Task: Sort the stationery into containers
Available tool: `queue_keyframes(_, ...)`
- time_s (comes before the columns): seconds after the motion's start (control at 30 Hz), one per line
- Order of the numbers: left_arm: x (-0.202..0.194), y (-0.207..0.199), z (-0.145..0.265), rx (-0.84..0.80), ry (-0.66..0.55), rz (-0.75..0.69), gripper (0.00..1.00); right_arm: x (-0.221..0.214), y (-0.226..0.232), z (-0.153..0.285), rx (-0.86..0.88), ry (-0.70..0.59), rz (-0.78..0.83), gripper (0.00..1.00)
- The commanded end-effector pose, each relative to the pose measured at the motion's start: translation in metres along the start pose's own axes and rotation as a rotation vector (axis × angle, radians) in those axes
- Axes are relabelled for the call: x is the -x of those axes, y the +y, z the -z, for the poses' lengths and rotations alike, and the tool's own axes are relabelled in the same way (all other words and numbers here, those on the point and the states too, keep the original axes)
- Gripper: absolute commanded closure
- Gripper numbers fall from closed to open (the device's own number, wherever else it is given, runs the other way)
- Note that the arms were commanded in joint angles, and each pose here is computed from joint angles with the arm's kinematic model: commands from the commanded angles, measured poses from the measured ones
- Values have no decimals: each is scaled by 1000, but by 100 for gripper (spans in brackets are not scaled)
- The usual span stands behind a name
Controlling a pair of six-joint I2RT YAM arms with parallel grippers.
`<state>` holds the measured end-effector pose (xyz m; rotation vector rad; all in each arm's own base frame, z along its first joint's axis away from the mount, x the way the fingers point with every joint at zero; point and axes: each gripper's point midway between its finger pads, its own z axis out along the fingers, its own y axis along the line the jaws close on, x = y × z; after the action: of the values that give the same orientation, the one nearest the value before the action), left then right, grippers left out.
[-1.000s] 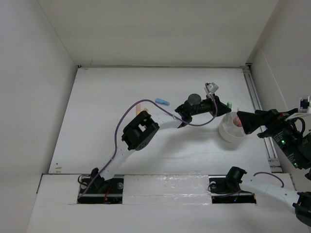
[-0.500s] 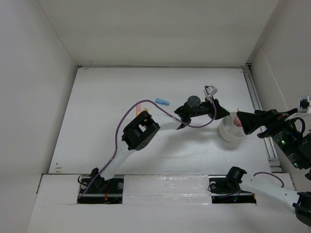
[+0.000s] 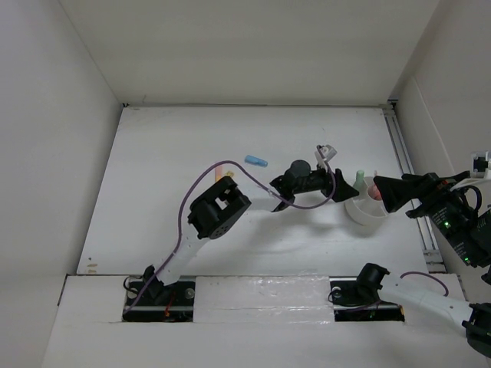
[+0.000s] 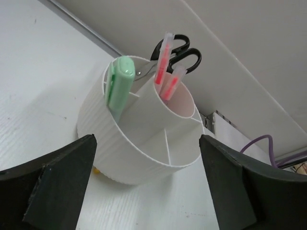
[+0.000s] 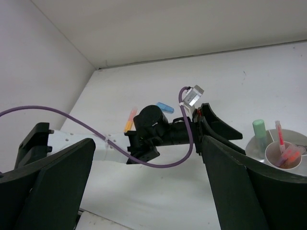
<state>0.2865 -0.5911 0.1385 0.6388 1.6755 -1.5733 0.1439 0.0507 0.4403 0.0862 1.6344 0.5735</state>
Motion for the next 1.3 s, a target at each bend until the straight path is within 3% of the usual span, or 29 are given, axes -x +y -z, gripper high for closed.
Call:
queue_keyframes(0.0,92,-83,12,-143,-193,-100,15,4,4,-1,16,-13,1,1)
queue_keyframes(0.1,108,-92,22,-123,-233,-113,0,6,5,-1,20,-20,-4,1)
queue_keyframes(0.23,132,-94,47,-29,-299,-97,0,6,5,-1,20,-20,-4,1)
queue_keyframes(0.33,161,-69,72,172,-374,-96,0,5,8,-4,27,-16,6,1)
queue_keyframes(0.43,164,-6,104,507,-361,-41,0,-2,7,-8,20,0,17,1)
queue_keyframes(0.57,174,97,197,943,-344,125,0,-3,11,-9,43,-6,17,1)
queue_keyframes(0.7,154,158,293,1289,-204,249,0,-7,15,-11,61,5,29,1)
queue_keyframes(0.87,133,184,351,1448,13,256,0,-14,23,-19,94,10,43,1)
queue_keyframes(1.03,124,190,390,1490,64,300,0,-22,30,-25,123,16,50,1)
queue_keyframes(1.27,91,196,406,1524,198,323,0,-28,37,-28,158,20,45,1)
